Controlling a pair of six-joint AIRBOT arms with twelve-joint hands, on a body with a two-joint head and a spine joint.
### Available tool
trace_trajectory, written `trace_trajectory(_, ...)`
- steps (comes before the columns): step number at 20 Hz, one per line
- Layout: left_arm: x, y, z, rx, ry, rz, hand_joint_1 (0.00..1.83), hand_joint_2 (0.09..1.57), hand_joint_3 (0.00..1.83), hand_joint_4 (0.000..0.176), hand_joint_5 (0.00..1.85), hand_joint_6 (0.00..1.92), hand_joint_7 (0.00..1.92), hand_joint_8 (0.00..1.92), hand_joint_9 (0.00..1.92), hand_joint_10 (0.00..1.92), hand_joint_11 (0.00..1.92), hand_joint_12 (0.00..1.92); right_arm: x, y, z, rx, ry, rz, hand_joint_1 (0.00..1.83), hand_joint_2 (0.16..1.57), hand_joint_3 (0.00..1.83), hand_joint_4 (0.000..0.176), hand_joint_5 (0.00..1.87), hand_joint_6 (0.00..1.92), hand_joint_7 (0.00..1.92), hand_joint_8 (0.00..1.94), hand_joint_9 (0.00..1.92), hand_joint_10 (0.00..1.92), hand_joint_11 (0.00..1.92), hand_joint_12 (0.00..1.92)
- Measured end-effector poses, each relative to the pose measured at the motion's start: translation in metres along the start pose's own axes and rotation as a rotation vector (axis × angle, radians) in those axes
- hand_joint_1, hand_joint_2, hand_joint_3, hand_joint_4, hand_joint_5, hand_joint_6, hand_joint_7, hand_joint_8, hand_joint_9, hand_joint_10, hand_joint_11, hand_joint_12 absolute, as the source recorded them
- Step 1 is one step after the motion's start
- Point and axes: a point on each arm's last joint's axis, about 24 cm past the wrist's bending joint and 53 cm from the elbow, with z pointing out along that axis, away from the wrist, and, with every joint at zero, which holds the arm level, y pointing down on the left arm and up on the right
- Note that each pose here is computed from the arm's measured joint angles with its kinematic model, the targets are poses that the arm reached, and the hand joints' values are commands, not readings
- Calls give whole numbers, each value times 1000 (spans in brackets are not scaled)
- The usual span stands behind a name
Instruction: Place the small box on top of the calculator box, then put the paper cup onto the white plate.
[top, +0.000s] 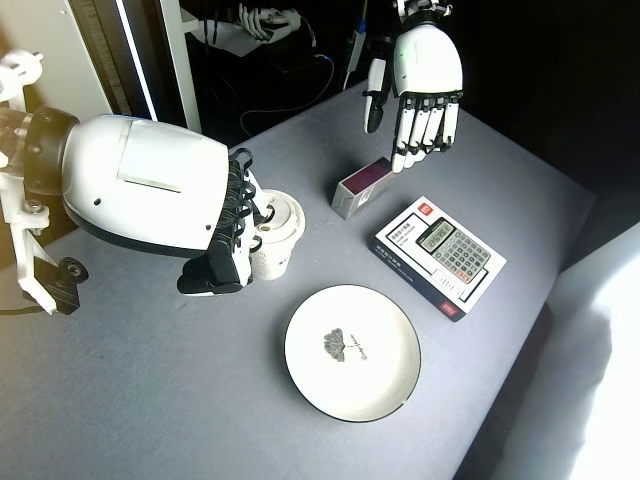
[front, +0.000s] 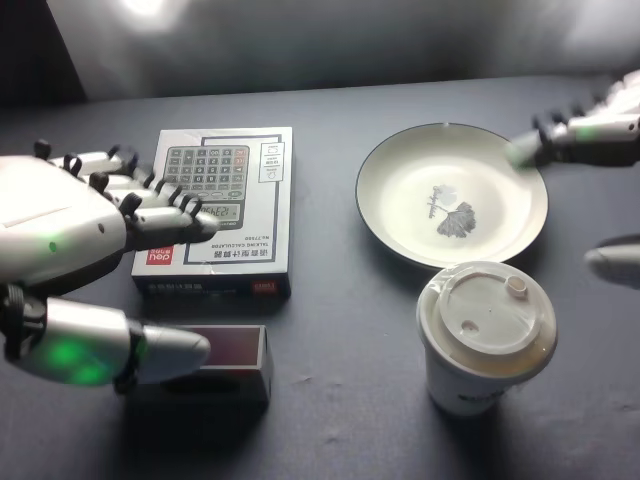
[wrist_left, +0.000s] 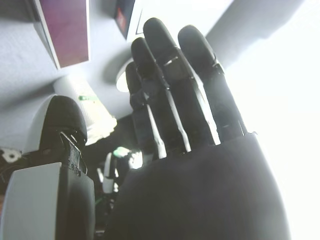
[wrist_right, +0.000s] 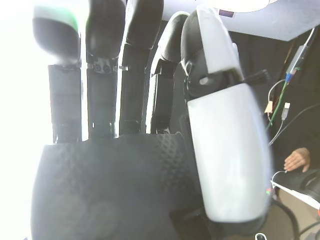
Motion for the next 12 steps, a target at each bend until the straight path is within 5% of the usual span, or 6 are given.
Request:
trace_trajectory(9,1,-1,1,-4,15,-3,0,1124,0,0,217,7,237,10,219,13,0,529,0,0,0,-1,1,1,0,1274,1,0,138,5,169,6,175,8,0,553)
trace_trajectory(12,-6,0,2,-12,-4,3,262,1078,0,0,187,4,230,4,229,5,0,617,3,2,1,6,6,77,0,1279,1,0,143,9,179,9,173,14,0,547)
